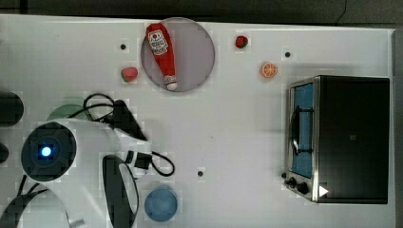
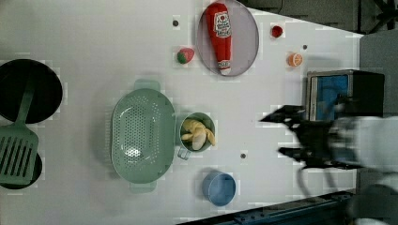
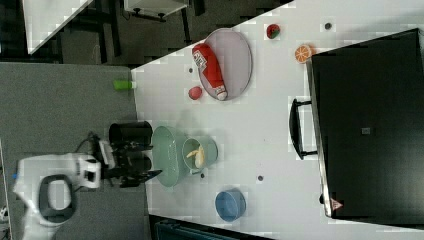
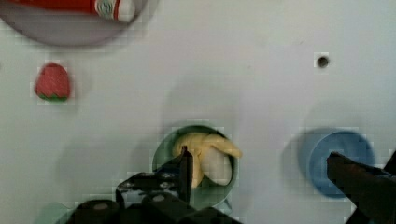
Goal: Pick Banana and place it in mug.
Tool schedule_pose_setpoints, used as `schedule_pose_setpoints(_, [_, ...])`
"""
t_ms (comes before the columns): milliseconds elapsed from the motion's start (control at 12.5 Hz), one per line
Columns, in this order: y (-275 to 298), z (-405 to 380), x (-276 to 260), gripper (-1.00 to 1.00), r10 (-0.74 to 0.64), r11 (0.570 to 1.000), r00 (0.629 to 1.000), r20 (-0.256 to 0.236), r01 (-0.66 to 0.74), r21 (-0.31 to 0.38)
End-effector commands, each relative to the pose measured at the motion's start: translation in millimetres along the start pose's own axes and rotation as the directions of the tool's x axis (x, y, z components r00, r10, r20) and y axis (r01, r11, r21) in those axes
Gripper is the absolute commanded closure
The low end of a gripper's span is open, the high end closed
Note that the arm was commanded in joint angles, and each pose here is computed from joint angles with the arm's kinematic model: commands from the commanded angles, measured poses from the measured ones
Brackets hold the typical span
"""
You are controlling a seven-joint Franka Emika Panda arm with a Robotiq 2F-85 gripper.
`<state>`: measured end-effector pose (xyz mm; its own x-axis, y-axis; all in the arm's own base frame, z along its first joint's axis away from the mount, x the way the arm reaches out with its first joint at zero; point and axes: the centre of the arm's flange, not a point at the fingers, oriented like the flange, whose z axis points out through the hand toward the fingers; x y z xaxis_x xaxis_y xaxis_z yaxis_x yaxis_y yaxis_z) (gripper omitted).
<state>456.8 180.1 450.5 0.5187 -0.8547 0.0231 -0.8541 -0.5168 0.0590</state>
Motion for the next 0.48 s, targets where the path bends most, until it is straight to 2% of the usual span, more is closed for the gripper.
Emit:
schedule_pose_setpoints(80, [21.9, -66.7, 89.9, -1.00, 0.006, 0.997, 1.000, 0.018, -0.007, 0.078])
schedule_pose_setpoints(480, [80.9, -132.0, 193.0, -1.00, 0.018, 0.995, 0.999, 0.038, -0.022, 0.101])
